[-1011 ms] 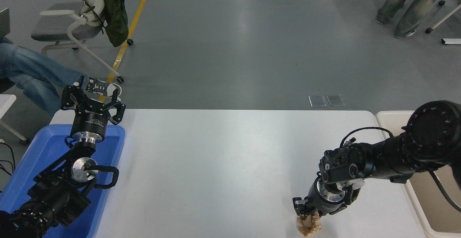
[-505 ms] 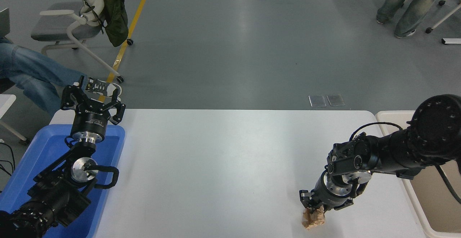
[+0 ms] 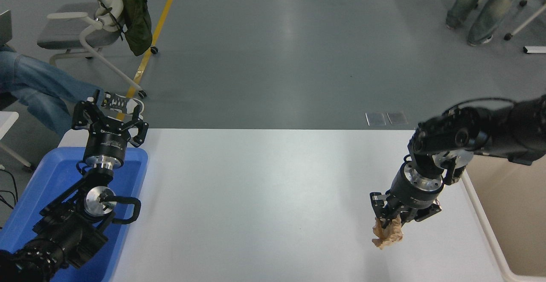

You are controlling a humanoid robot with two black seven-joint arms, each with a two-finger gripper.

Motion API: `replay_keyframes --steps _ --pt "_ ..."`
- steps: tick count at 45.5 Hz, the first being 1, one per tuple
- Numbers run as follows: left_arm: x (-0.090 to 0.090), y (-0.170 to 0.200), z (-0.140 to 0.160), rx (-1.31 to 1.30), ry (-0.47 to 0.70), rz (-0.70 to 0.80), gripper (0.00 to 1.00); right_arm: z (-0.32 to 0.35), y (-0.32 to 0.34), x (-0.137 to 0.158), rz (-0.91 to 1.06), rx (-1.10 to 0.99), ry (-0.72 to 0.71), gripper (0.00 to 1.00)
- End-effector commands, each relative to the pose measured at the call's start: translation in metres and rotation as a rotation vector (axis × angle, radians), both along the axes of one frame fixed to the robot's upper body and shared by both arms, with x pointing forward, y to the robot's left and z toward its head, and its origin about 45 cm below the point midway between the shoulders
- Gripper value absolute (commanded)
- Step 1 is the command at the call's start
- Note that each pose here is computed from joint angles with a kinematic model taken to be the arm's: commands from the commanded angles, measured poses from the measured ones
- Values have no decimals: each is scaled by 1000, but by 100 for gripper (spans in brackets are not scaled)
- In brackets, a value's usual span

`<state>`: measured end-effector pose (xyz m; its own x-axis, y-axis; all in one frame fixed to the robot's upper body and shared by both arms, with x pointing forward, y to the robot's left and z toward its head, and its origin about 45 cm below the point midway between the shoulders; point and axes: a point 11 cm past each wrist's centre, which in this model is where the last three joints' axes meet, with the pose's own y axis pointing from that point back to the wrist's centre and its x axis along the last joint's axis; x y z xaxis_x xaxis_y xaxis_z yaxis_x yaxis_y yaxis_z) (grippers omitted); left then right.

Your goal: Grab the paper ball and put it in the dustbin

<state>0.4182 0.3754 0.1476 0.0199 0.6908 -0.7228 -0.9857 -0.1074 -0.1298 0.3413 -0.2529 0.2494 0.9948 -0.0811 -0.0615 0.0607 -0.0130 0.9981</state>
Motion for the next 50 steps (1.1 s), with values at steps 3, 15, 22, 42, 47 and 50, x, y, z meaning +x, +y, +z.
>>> replay_keyframes --steps 3,15,22,42,47,50 --pt "0 0 0 0 0 0 99 113 -1 18 -9 8 -169 0" --pt "-1 0 -1 1 3 1 99 196 -4 21 -25 25 -367 0" --pt "-1 0 -1 1 3 1 99 199 -6 21 -32 23 -376 0" --pt "-1 1 -1 -1 3 2 99 185 -24 22 -73 -12 -343 0" --pt "-1 0 -1 1 3 1 99 182 -59 26 -151 -49 -351 0" --pt "-1 0 -1 1 3 1 99 177 -84 25 -204 -67 -346 0"
